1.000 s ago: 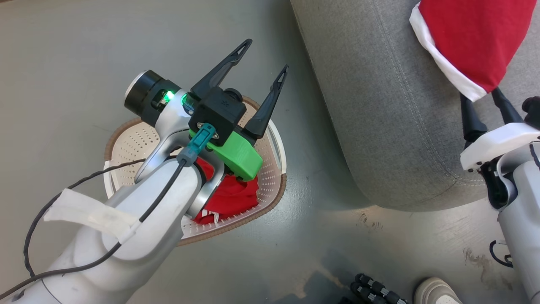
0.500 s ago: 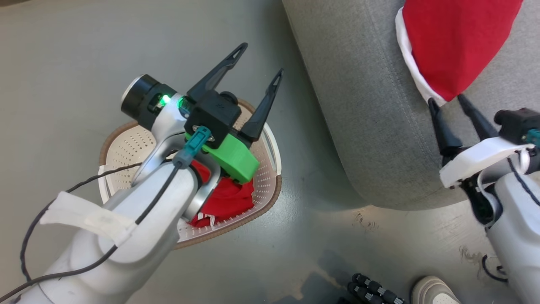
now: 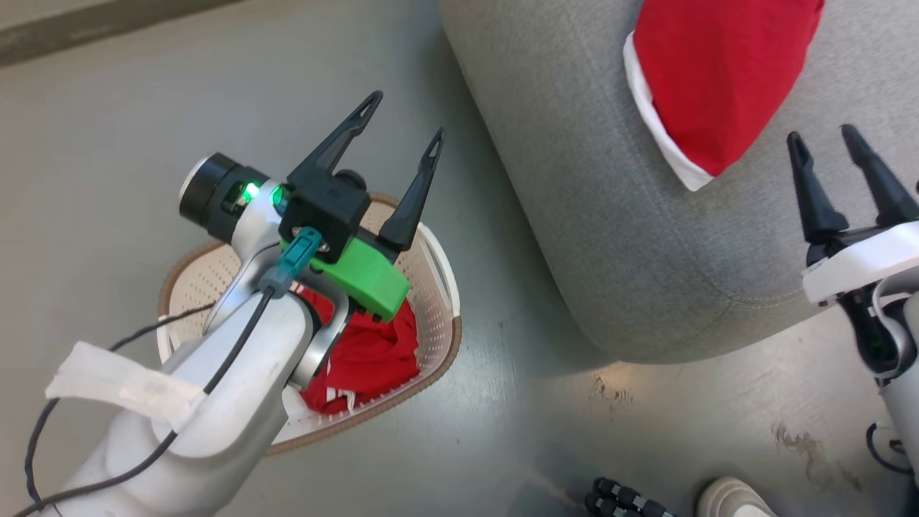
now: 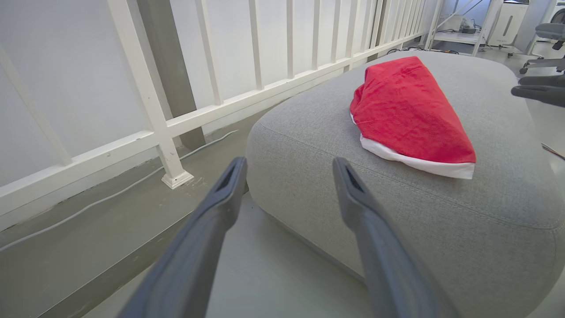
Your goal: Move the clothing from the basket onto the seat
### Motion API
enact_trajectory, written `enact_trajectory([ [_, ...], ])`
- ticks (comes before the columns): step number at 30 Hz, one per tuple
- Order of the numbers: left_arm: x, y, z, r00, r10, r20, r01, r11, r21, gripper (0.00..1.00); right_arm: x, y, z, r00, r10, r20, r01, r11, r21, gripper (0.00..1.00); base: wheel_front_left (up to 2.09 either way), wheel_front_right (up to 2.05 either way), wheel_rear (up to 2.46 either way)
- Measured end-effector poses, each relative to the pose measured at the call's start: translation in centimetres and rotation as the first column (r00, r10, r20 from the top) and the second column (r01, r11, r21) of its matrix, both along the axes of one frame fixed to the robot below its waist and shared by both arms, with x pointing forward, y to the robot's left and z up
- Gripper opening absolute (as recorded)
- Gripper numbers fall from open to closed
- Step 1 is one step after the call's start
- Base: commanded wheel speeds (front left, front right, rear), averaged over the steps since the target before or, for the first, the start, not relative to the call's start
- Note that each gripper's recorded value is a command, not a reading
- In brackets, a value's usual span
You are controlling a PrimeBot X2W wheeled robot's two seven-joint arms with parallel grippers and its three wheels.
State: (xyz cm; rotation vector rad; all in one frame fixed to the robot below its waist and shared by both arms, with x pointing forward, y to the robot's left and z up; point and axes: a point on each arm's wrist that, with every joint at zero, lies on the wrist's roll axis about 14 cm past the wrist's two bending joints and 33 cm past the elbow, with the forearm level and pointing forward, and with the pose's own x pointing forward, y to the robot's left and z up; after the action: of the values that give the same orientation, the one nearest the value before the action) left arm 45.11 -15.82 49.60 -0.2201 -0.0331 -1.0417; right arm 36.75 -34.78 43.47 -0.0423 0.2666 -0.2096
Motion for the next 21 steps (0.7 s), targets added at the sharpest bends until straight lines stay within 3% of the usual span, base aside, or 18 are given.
enact_trajectory([
  [6,0.0,0.7,0.8,0.999,0.035,0.002,-0.035,0.999,-0.011,1.00,0.5,-0.2,3.2,0.996,0.025,0.080,-0.020,0.998,-0.062,1.00,0.00,0.00,0.00],
  [12,1.4,3.9,0.8,0.988,0.153,-0.021,-0.153,0.988,-0.011,1.00,2.1,0.8,6.1,0.983,0.057,0.174,-0.038,0.993,-0.112,1.00,0.00,0.00,0.00],
  [21,2.7,11.6,-0.7,0.925,0.378,-0.046,-0.376,0.925,0.061,1.00,5.0,4.9,8.7,0.948,0.138,0.285,-0.109,0.987,-0.115,1.00,0.00,0.00,0.00],
])
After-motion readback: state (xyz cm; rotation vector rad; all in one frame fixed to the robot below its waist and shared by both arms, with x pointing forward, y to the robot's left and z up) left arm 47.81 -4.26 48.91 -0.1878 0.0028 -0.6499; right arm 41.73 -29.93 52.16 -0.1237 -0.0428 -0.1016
